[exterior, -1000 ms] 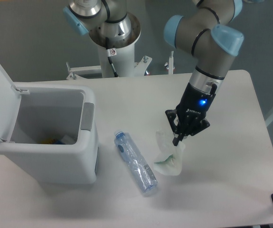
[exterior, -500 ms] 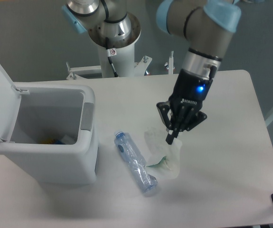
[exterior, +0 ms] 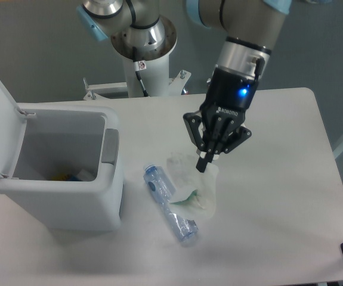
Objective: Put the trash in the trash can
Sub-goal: 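Lift the paper and carry it over the open trash can, then open the gripper to drop the paper into the can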
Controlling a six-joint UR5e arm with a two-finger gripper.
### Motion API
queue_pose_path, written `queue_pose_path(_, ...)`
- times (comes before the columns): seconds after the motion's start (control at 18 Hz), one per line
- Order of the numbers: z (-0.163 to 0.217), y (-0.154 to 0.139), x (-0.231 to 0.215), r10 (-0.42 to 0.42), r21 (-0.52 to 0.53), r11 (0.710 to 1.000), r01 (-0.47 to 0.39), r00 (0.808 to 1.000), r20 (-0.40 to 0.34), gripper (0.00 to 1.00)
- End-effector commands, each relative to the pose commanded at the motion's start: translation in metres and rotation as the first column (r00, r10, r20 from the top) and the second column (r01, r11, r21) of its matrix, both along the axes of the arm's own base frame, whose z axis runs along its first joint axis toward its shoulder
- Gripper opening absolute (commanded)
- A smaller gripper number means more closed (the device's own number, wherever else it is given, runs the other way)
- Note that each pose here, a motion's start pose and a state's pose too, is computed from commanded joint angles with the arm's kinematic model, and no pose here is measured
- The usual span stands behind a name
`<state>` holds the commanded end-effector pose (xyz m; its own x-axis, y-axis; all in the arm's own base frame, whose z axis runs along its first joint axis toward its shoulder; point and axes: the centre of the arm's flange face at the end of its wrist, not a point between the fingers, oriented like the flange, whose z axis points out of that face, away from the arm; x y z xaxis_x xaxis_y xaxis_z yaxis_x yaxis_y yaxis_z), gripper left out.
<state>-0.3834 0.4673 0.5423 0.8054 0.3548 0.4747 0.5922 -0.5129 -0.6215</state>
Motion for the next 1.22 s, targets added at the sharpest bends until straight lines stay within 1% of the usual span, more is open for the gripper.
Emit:
queue_pose_path(0.11,0.016,-0.002,0.018,-0.017,0.028,0.999,0.018,1.0,-0.006,0.0)
queue_pose_path(0.22,0.029,-0.001,0.038,-0.048,0.064,0.997,0.047,0.999,0.011,0.0)
queue_pose_path(0.33,0.039,-0.005,0.053,-0.054,0.081,0.995,0.053,0.998,0.014,0.0)
queue_pose_path(0.44,0.034,-0.003,0.075,-0.081,0.079,0.994,0.078,0.996,0.025,0.0)
queue_pose_path(0.56,0.019,-0.007,0.093,-0.102,0.067,0.993,0.099,0.994,0.039,0.0)
queue_pose_path(0.67,0.012,-0.014,0.107,-0.117,0.064,0.991,0.115,0.993,0.03,0.0)
queue_pose_path(0.72,0.01,-0.012,0.112,-0.133,0.063,0.989,0.131,0.991,0.027,0.03)
queue_pose_path(0.94,0.007,0.001,0.137,-0.179,0.059,0.983,0.176,0.983,0.039,0.05)
queue_pose_path(1.0,0.008,0.003,0.144,-0.189,0.059,0.981,0.186,0.981,0.041,0.06)
queue_pose_path(1.06,0.005,0.005,0.149,-0.2,0.056,0.979,0.198,0.979,0.043,0.1)
queue_pose_path(1.11,0.0,0.008,0.155,-0.216,0.052,0.976,0.214,0.975,0.047,0.12)
queue_pose_path(1.17,-0.005,0.01,0.161,-0.227,0.047,0.973,0.225,0.972,0.052,0.17)
queue_pose_path(1.22,-0.01,0.012,0.165,-0.236,0.043,0.971,0.234,0.97,0.06,0.27)
